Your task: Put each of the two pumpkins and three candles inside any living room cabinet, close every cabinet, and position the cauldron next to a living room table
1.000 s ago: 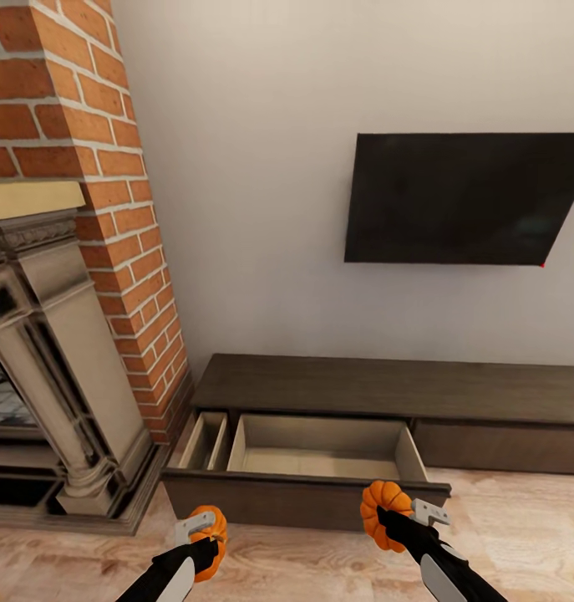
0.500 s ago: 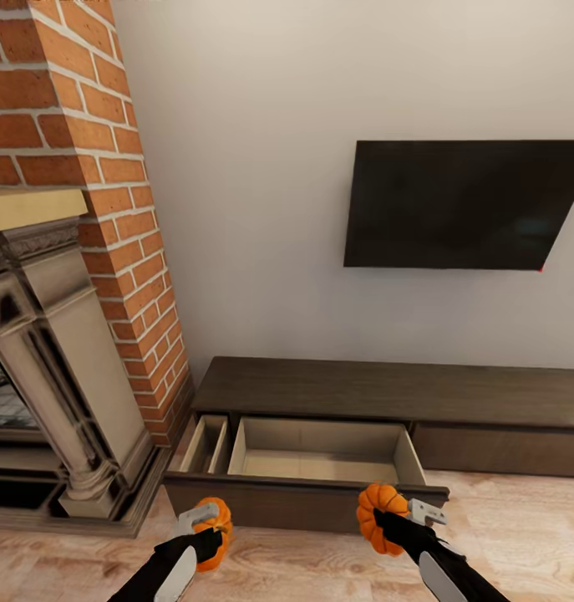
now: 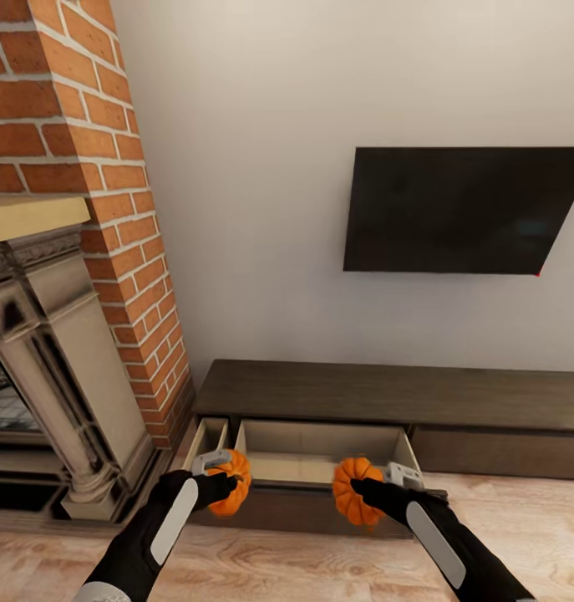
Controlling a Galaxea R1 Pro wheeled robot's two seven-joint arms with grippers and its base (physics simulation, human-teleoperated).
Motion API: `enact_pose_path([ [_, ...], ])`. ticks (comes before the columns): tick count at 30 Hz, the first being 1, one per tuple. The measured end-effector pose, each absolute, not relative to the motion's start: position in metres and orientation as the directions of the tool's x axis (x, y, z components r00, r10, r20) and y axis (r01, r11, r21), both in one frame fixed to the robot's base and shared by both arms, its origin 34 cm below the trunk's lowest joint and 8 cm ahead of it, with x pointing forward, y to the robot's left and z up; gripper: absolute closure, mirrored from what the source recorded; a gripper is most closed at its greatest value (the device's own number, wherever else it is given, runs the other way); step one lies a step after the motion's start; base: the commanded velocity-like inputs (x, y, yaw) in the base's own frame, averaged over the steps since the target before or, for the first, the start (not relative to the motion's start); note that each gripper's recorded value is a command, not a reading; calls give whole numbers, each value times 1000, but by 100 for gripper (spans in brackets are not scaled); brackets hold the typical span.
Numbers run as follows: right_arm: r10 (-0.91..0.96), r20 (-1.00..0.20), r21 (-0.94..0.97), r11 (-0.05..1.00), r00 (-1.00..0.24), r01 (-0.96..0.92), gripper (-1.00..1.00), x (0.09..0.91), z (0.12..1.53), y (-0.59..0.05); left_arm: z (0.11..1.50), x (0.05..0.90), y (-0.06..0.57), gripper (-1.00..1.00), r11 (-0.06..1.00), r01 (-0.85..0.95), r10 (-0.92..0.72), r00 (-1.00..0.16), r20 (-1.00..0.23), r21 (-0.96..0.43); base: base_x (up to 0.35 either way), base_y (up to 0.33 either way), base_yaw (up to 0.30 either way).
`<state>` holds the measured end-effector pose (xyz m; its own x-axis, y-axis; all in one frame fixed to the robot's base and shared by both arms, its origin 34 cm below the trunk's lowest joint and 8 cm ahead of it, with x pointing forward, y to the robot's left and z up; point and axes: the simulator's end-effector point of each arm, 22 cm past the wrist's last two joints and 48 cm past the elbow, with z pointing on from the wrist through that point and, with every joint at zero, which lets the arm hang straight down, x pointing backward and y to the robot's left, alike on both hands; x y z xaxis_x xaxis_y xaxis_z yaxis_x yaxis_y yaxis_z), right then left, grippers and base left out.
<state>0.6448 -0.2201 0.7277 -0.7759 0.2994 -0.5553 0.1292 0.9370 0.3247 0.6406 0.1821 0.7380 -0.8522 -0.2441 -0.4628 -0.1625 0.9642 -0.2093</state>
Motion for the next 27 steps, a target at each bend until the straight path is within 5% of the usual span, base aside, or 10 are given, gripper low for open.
enact_pose_path([
  [27, 289, -618, 317, 943, -731, 105, 100, 666, 797, -212, 777, 651, 166, 100, 937, -172, -304, -828, -471, -303, 0, -25, 0],
])
